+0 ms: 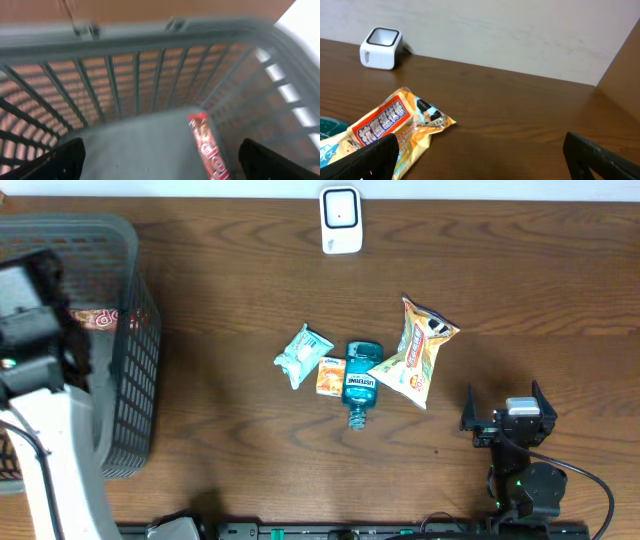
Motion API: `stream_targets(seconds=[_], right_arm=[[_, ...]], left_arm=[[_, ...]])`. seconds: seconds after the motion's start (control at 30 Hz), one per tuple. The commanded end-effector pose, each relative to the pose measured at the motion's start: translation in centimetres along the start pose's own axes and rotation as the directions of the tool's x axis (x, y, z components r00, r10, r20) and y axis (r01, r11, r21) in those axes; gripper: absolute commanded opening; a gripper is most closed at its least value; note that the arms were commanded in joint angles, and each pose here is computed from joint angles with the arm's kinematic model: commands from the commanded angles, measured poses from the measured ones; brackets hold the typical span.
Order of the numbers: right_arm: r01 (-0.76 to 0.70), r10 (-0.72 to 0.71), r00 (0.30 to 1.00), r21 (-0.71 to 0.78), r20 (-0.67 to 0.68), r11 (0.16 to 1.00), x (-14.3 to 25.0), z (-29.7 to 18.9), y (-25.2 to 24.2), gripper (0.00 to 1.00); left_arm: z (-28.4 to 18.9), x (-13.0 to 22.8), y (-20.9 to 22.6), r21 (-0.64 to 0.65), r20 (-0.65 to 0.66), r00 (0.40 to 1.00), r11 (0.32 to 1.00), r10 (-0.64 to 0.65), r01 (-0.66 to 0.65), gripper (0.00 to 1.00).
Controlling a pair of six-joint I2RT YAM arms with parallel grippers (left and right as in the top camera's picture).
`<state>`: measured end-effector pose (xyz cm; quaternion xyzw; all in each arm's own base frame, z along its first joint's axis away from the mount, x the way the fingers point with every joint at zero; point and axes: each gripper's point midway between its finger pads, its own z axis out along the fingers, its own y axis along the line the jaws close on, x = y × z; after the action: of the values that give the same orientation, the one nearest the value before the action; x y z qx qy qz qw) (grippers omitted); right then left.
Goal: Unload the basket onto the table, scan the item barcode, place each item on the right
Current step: 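Reach the left gripper into the basket and align over the red candy bar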
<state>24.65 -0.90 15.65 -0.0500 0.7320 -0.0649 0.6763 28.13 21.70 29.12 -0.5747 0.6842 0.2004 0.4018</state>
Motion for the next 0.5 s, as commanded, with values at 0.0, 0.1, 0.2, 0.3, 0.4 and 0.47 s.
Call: stream_targets(seconds=[0.0,0.1,0.2,0.3,0.4,0.47], right_arm=[[0.008,-0.008,1.000,-0.010,-0.001,1.000,0.1,0.0,0.2,0.99],[0.008,-0.008,1.000,-0.010,-0.001,1.000,0.1,0.0,0.2,0.99],[0.008,-0.008,1.000,-0.010,-0.001,1.000,0.1,0.0,0.2,0.99],[0.008,-0.008,1.000,-0.010,-0.001,1.000,0.1,0.0,0.2,0.99],[0.008,-0.008,1.000,-0.010,-0.001,1.000,0.1,0.0,0.2,0.99],[0.008,-0.008,1.000,-0.010,-0.001,1.000,0.1,0.0,0.2,0.99]], left_arm=[[2.9,3.2,-1.5,0.077,-0.207,0.978,0.997,-0.003,0.019,0.98],[5.2,4.7,-1.6,0.058,-0.256,0.964,0.997,0.068,-0.055,0.98],[7.4,6.5,-1.9,0.042,-0.299,0.945,0.991,0.133,-0.127,0.98],[9.3,8.1,-2.1,0.020,-0.335,0.931,0.988,0.148,-0.150,0.98],[11.1,9.3,-2.6,0.010,-0.353,0.923,0.987,0.156,-0.163,0.98],[12.2,10.0,-2.9,0.005,-0.360,0.919,0.986,0.159,-0.169,0.98]])
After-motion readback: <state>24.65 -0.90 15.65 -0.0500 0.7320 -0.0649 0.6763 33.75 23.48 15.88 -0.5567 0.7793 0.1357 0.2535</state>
